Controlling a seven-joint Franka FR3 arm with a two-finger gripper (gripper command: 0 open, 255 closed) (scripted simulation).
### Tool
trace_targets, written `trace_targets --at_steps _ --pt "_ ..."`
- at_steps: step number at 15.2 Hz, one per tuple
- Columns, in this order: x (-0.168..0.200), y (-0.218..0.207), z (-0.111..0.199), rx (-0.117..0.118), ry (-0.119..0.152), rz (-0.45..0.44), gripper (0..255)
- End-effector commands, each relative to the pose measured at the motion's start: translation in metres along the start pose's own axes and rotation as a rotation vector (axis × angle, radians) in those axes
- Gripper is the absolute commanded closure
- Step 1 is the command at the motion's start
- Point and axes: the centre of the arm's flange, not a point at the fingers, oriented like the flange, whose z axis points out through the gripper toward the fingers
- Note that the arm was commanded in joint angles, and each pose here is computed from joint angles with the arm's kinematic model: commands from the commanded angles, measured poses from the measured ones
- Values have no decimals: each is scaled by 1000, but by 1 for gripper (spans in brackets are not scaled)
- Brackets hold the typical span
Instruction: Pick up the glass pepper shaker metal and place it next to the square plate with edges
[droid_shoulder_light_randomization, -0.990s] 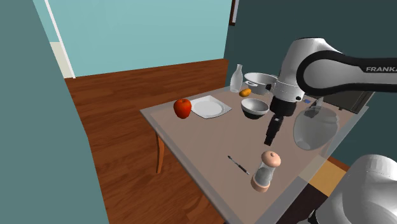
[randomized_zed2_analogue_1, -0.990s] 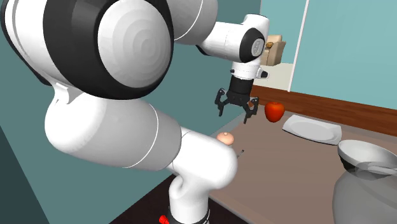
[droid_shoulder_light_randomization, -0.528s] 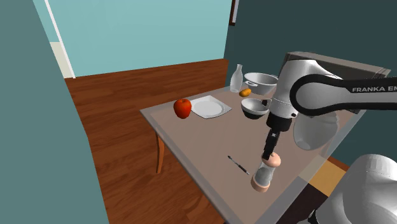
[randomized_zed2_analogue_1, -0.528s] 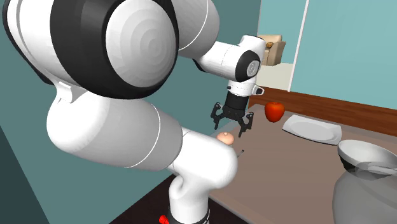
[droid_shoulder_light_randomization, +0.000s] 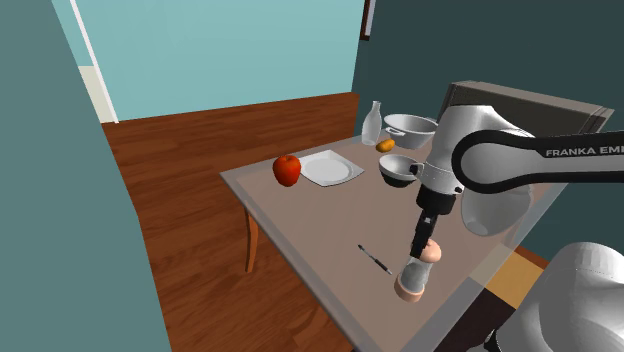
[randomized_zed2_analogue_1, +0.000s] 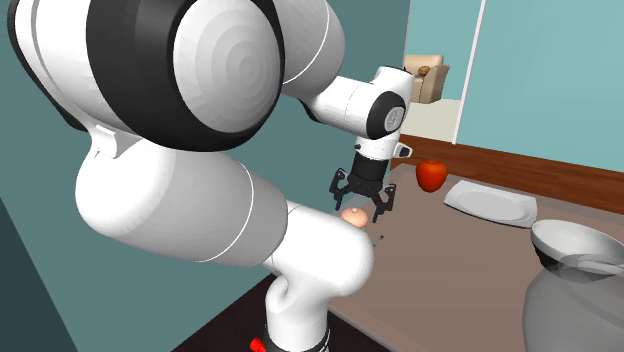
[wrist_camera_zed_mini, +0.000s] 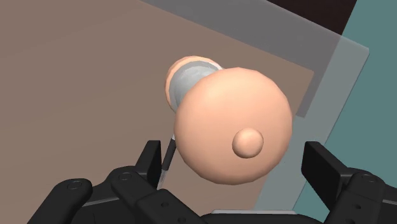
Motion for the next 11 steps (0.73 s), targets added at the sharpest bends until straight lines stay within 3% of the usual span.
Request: trace_targets --at_steps 1,2,3,11 --pt "0 0 0 0 0 0 0" --pt "0 0 0 0 0 0 0" --pt "0 0 0 0 0 0 255" --pt "0 0 0 0 0 0 255"
